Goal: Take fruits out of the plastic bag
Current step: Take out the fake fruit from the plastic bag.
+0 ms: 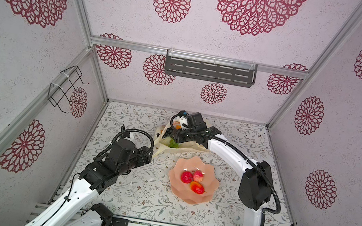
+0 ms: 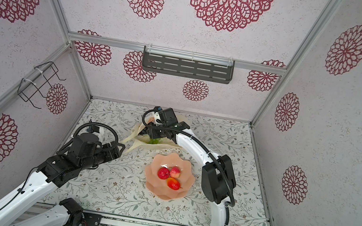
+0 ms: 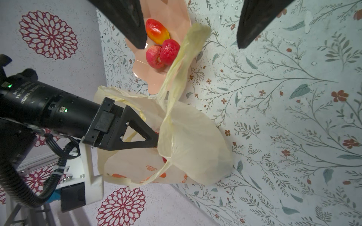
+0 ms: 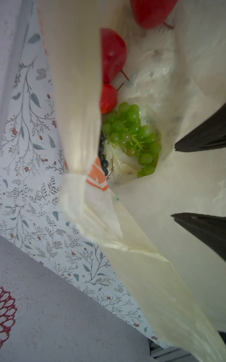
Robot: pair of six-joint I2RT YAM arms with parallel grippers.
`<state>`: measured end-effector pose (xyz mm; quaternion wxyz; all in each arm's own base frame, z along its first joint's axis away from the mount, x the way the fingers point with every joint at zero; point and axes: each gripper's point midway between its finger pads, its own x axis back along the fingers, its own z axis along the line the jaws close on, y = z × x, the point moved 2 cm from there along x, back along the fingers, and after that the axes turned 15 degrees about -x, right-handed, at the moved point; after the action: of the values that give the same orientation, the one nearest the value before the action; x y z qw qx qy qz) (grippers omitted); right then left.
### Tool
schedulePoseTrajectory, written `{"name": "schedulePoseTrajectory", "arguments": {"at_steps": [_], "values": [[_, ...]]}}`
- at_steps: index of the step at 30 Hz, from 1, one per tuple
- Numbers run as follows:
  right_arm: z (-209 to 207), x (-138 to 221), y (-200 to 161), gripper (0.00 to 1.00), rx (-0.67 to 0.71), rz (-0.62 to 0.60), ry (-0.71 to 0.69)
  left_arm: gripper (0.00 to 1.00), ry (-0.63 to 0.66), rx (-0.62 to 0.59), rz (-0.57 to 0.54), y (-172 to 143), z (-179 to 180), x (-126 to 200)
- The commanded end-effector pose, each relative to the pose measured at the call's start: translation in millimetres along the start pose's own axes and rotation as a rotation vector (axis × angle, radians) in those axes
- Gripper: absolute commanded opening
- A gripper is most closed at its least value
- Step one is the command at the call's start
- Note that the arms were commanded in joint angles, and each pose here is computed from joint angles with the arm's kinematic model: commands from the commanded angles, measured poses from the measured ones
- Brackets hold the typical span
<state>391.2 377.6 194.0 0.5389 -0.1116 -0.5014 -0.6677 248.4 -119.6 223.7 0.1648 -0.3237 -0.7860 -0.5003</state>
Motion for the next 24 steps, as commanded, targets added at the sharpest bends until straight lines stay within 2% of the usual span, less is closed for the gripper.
{"name": "schedulePoseTrajectory", "arguments": {"at_steps": [1, 4, 6, 7, 8, 12, 17, 20, 24], "values": [[23.7, 3.5, 0.8, 0.53, 0.002, 0.008, 0.084, 0.67, -0.099, 0.021, -0.012, 5.5, -12.0, -13.2], [26.5, -9.9, -13.9, 0.53, -0.011, 0.052, 0.115, 0.48, -0.101, -0.011, 0.027, -1.6, -10.2, -22.9], [24.2, -17.1, -20.4, 0.53, -0.019, 0.069, 0.117, 0.19, -0.061, -0.038, 0.054, -8.8, -2.0, -25.1], [21.0, -20.4, -23.1, 0.54, -0.02, 0.075, 0.108, 0.08, -0.038, -0.048, 0.064, -12.5, 2.8, -25.2], [17.6, -22.7, -24.1, 0.56, -0.021, 0.075, 0.092, 0.01, -0.017, -0.053, 0.072, -16.1, 7.9, -25.0], [-9.0, -28.7, -14.8, 0.64, 0.007, 0.036, -0.049, 0.0, 0.078, -0.051, 0.117, -38.4, 32.6, -20.2], [-46.8, -34.6, 13.0, 0.71, 0.034, -0.018, -0.21, 0.0, 0.109, 0.007, 0.15, -65.7, 50.8, -17.9], [-69.2, -39.8, 33.2, 0.78, 0.038, -0.046, -0.292, 0.0, 0.116, 0.02, 0.148, -70.4, 54.8, -16.5], [-72.6, -43.9, 56.1, 0.82, 0.037, -0.082, -0.288, 0.0, 0.115, 0.011, 0.137, -67.4, 53.9, -18.1]]}}
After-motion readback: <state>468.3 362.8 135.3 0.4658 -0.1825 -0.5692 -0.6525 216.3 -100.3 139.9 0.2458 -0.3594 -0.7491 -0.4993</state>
